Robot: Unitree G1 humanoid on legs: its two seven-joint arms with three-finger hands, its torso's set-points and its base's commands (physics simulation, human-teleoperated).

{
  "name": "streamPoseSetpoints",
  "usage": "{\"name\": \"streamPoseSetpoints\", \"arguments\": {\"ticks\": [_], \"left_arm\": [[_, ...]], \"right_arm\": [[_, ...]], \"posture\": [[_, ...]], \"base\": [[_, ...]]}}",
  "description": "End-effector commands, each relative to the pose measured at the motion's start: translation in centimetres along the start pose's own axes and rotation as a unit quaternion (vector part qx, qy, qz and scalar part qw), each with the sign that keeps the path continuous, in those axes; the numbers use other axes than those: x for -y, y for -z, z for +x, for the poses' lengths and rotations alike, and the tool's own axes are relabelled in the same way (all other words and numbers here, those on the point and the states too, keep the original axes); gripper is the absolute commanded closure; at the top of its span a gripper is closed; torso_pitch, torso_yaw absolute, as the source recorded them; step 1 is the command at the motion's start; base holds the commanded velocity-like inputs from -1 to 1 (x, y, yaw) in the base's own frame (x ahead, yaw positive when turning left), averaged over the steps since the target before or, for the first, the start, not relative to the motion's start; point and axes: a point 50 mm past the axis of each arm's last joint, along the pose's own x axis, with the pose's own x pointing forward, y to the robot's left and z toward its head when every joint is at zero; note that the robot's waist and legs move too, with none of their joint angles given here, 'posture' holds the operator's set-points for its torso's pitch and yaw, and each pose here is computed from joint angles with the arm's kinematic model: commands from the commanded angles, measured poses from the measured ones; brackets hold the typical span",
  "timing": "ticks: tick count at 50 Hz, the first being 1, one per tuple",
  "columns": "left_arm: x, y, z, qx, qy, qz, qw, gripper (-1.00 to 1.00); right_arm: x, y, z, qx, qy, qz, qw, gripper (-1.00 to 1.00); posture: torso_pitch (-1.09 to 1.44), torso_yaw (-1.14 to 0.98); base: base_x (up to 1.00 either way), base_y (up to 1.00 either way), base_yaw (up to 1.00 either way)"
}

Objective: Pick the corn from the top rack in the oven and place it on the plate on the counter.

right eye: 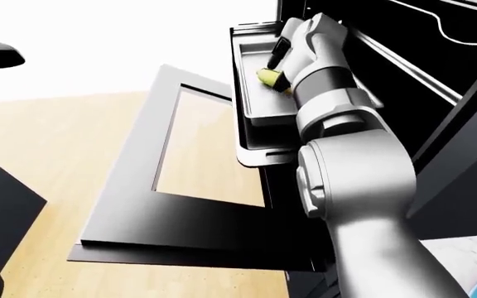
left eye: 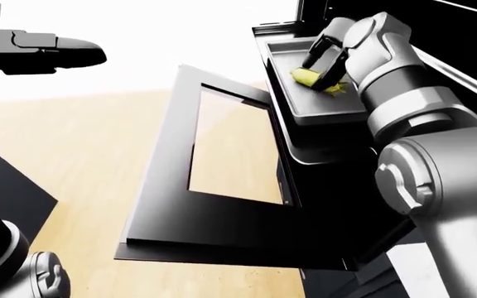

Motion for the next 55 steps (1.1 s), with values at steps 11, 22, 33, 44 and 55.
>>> {"name": "streamPoseSetpoints", "arguments": {"ticks": [11, 22, 33, 44, 55], "left_arm": [[-0.7, -1.6, -0.2, 0.039, -0.014, 0.001, 0.9992, -1.00], [-1.0, -1.3, -0.5, 0.037, -0.018, 0.001, 0.9992, -1.00], [-1.0, -1.5, -0.6, 0.036, -0.018, 0.002, 0.9992, -1.00], [-0.6, -1.9, -0.3, 0.040, -0.015, -0.001, 0.9991, -1.00], [-0.8, -1.7, -0.4, 0.038, -0.017, 0.001, 0.9991, -1.00]], "right_arm": [[-0.4, -0.2, 0.0, -0.006, -0.025, -0.039, 0.9989, 0.20], [0.2, -0.8, -0.3, 0.010, -0.002, -0.043, 0.9990, 1.00], [2.8, -2.1, -1.4, 0.062, 0.097, -0.017, 0.9932, 1.00], [4.7, -3.2, -2.6, 0.090, 0.154, -0.014, 0.9839, 1.00], [5.9, -5.8, -4.4, 0.203, 0.097, 0.153, 0.9622, 1.00]], "posture": [[0.00, 0.00], [0.00, 0.00], [0.00, 0.00], [0.00, 0.00], [0.00, 0.00]], "base": [[0.00, 0.00, 0.00], [0.00, 0.00, 0.00], [0.00, 0.00, 0.00], [0.00, 0.00, 0.00], [0.00, 0.00, 0.00]]}}
